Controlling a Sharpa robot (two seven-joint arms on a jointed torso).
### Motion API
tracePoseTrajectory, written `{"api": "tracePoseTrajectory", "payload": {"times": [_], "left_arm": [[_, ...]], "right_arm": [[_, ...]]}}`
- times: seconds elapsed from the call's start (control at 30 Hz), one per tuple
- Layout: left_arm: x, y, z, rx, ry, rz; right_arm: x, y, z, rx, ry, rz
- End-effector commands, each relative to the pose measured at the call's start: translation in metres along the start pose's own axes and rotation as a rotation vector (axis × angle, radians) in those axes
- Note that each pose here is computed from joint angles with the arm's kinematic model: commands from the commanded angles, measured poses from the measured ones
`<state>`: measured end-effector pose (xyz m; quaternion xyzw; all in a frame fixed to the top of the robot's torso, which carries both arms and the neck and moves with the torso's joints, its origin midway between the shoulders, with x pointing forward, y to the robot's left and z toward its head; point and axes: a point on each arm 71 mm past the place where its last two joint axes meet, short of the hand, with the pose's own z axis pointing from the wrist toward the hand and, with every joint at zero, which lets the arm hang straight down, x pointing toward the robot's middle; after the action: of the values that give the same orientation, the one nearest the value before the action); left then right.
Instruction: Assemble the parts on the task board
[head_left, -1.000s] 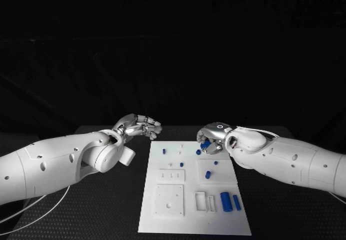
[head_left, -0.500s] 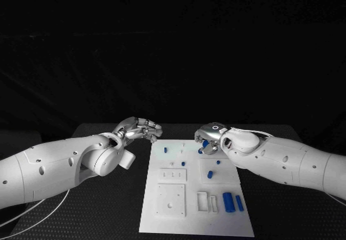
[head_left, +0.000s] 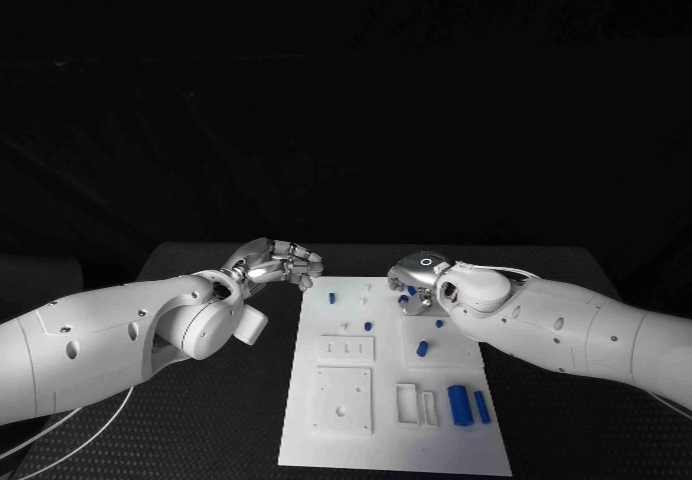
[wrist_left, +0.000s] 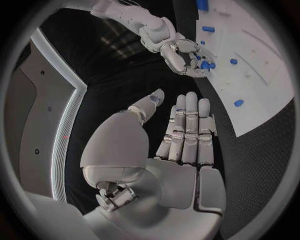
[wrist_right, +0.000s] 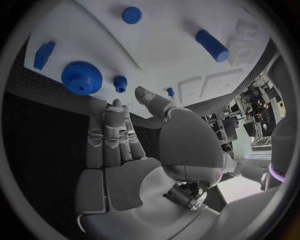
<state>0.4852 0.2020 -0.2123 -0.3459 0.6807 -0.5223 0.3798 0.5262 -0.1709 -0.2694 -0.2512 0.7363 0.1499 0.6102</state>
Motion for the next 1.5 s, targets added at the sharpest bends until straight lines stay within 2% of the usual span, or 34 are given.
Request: {"api": "tracePoseTrajectory", "payload": {"times": [0.03, 0.8, 0.9, 1.03, 1.27, 1.5], "left_arm": [[0.0026, -0.0018, -0.001, 0.01, 0.02, -0.007], [0.0028, -0.0022, -0.001, 0.006, 0.031, -0.019], [0.0033, -0.0024, -0.0008, 0.006, 0.034, -0.02], [0.0038, -0.0028, -0.0004, 0.007, 0.037, -0.021], [0.0035, -0.0031, -0.0003, 0.008, 0.036, -0.021], [0.0034, -0.0029, -0.0002, 0.006, 0.037, -0.021]], "right_arm": [[0.003, -0.001, 0.0, 0.002, 0.029, -0.029], [0.01, -0.011, -0.002, 0.025, 0.052, -0.045], [0.012, -0.011, -0.002, 0.023, 0.077, -0.04], [0.013, -0.009, -0.002, 0.012, 0.078, -0.035], [0.013, -0.006, -0.001, 0.002, 0.068, -0.042], [0.01, -0.006, -0.002, 0.013, 0.024, -0.069]]}}
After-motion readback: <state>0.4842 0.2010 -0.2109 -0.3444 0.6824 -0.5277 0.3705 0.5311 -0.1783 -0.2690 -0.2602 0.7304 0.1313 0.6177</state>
